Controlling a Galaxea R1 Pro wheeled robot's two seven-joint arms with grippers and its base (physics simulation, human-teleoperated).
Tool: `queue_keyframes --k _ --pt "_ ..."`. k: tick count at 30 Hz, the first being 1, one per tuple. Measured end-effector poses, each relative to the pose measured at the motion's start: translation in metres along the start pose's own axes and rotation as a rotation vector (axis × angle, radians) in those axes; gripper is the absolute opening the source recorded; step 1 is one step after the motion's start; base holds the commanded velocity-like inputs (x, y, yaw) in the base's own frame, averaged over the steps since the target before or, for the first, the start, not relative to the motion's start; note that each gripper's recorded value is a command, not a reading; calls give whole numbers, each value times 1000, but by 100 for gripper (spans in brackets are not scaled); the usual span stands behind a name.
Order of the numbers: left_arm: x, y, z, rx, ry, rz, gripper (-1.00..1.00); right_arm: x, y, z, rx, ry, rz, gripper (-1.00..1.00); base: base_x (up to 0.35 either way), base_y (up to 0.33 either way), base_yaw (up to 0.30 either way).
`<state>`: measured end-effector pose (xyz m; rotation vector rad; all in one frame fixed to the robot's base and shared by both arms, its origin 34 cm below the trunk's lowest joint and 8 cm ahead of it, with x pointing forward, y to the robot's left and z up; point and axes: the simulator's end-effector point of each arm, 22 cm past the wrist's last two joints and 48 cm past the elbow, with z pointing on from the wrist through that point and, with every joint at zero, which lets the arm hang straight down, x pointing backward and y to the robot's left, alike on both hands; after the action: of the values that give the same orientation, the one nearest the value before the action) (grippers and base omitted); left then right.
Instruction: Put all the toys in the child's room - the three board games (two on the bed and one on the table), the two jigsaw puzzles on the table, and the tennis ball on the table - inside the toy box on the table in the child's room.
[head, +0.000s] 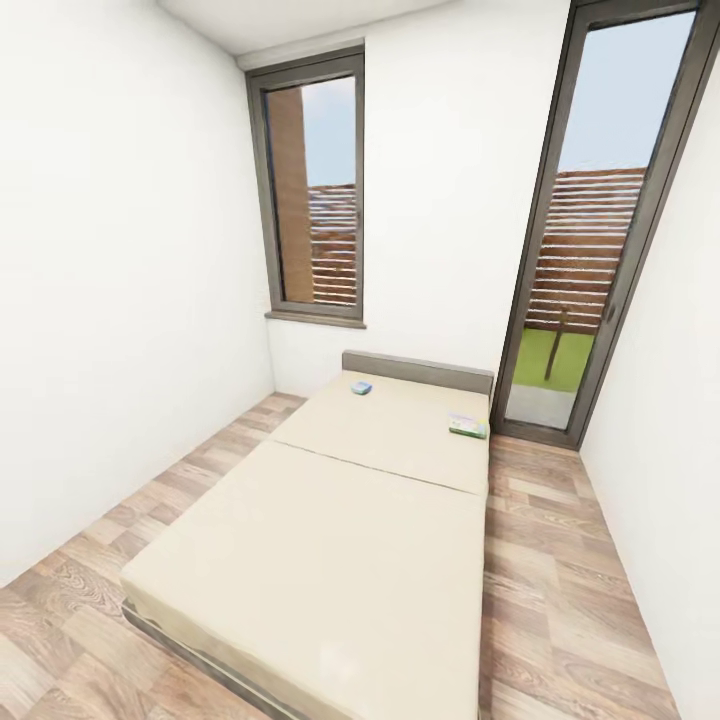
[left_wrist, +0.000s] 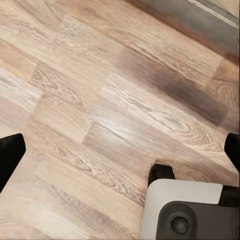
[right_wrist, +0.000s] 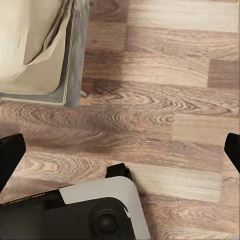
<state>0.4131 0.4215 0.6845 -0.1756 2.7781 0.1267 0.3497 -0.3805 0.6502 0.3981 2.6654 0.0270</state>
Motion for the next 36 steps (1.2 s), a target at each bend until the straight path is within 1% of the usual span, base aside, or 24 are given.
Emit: queue_keyframes --k 4,5,7,8,10,12,13,15,16,17,18,20,21,22,23,24,26,27,29,31,32,34,35,36 --pt "-7 10 -6 4 -11 -16 100 -23 4 -3 -11 -47 9 100 0 0 0" --pt "-11 15 -8 1 -19 -19 100 -36 7 -5 -18 -74 9 100 0 0 0" --pt "-16 21 -11 -3 -29 -20 100 -51 11 -7 -27 -106 7 100 0 0 0" --pt "-22 27 -14 -8 -39 -20 100 -68 15 -10 -36 -142 3 100 0 0 0" --pt "-31 35 -19 -10 -50 -20 100 -88 20 -18 -50 -197 -5 100 0 0 0" --pt "-35 39 -23 -3 -53 -26 100 -95 21 -26 -56 -224 -8 100 0 0 0" --pt "-39 42 -27 11 -55 -38 100 -100 19 -34 -59 -248 -4 100 0 0 0" --pt "-43 45 -31 30 -59 -55 100 -105 16 -45 -59 -272 5 100 0 0 0" --pt "-48 48 -35 49 -67 -74 100 -113 13 -57 -59 -295 17 100 0 0 0" --pt "-51 50 -38 59 -72 -84 100 -117 11 -63 -58 -306 22 100 0 0 0" --pt "-56 54 -42 75 -85 -101 100 -127 8 -76 -57 -325 32 100 0 0 0" --pt "-62 58 -47 88 -98 -114 100 -136 6 -91 -57 -341 38 100 0 0 0" --pt "-64 60 -50 93 -102 -119 100 -140 5 -99 -58 -349 38 100 0 0 0" --pt "-67 64 -53 100 -107 -127 100 -147 6 -113 -61 -363 33 100 0 0 0" --pt "-69 66 -56 103 -109 -130 100 -152 7 -121 -63 -372 29 100 0 0 0" --pt "-73 70 -60 106 -110 -135 100 -159 9 -135 -70 -388 19 100 0 0 0" --pt "-79 73 -65 111 -110 -139 100 -167 13 -148 -77 -403 9 100 0 0 0" --pt "-86 74 -70 118 -113 -145 100 -175 19 -159 -87 -416 1 100 0 0 0" --pt "-99 74 -79 139 -123 -158 100 -183 27 -172 -101 -425 -7 100 0 0 0" --pt "-108 73 -86 159 -132 -170 100 -187 32 -178 -109 -426 -11 100 0 0 0" --pt "-117 71 -93 184 -144 -183 100 -189 36 -182 -117 -424 -11 100 0 0 0" --pt "-127 69 -102 213 -155 -193 100 -190 41 -186 -126 -421 -10 100 0 0 0" --pt "-137 66 -112 245 -165 -203 100 -191 46 -188 -134 -416 -10 100 0 0 0" --pt "-142 65 -118 261 -169 -205 100 -191 48 -189 -138 -412 -9 100 0 0 0"
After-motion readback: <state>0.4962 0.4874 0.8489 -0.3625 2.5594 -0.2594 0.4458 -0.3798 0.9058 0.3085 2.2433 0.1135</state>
